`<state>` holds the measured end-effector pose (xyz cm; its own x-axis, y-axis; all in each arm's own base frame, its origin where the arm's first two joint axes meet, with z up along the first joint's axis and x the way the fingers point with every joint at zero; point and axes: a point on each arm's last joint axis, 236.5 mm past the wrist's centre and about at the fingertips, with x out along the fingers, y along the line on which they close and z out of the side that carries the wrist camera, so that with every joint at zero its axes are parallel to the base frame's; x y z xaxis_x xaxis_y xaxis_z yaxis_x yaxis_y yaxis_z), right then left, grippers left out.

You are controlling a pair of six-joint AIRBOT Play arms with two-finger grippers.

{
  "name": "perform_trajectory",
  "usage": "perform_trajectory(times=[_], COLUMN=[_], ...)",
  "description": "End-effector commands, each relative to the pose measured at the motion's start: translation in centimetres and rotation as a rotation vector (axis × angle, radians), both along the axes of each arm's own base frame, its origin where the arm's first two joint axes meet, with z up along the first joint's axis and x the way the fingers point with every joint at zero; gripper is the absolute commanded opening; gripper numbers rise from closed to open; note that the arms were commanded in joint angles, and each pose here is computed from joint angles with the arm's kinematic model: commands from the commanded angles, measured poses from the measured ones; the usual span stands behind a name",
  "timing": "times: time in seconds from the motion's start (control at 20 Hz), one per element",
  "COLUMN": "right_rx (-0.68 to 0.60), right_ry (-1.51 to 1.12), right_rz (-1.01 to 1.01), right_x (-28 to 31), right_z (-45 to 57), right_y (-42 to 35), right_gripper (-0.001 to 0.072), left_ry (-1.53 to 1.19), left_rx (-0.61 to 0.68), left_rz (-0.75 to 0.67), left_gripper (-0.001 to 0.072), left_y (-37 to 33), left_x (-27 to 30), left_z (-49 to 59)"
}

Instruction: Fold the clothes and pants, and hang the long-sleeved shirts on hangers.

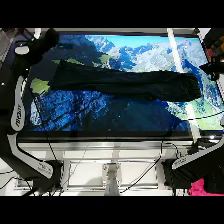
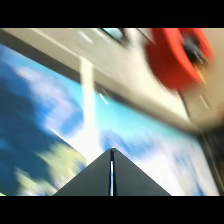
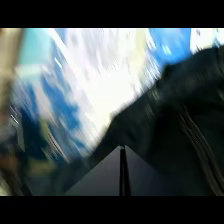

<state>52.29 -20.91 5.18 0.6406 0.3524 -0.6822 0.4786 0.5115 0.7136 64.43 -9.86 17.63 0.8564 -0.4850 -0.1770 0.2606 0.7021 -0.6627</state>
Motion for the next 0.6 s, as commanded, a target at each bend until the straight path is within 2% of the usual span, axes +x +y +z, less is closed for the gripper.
perform_trajectory(times=[0.0,0.1,0.3,0.4,0.55], right_rx=[-0.065,-0.042,0.016,0.048,0.075], right_ry=[0.045,0.075,0.109,0.087,0.019], right_rz=[0.173,0.196,0.166,0.071,-0.125], right_x=[-4.4,-6.6,-11.8,-14.2,-16.4], right_z=[0.4,-0.4,-3.3,-5.1,-7.8], right_y=[-0.1,-0.5,-0.5,-0.8,-1.3], right_gripper=[0.0020,0.0020,0.0020,0.0020,0.0022], left_ry=[0.100,0.196,0.312,0.322,0.325], left_rx=[0.029,0.146,0.415,0.477,0.495], left_rz=[-0.345,-0.421,-0.473,-0.524,-0.615], left_gripper=[0.0007,0.0007,0.0007,0.0008,0.0008], left_y=[-10.8,-15.1,-21.6,-24.9,-29.5], left_x=[-6.7,-9.4,-13.9,-16.3,-19.6], left_z=[0.1,-3.0,-8.6,-9.9,-11.3])
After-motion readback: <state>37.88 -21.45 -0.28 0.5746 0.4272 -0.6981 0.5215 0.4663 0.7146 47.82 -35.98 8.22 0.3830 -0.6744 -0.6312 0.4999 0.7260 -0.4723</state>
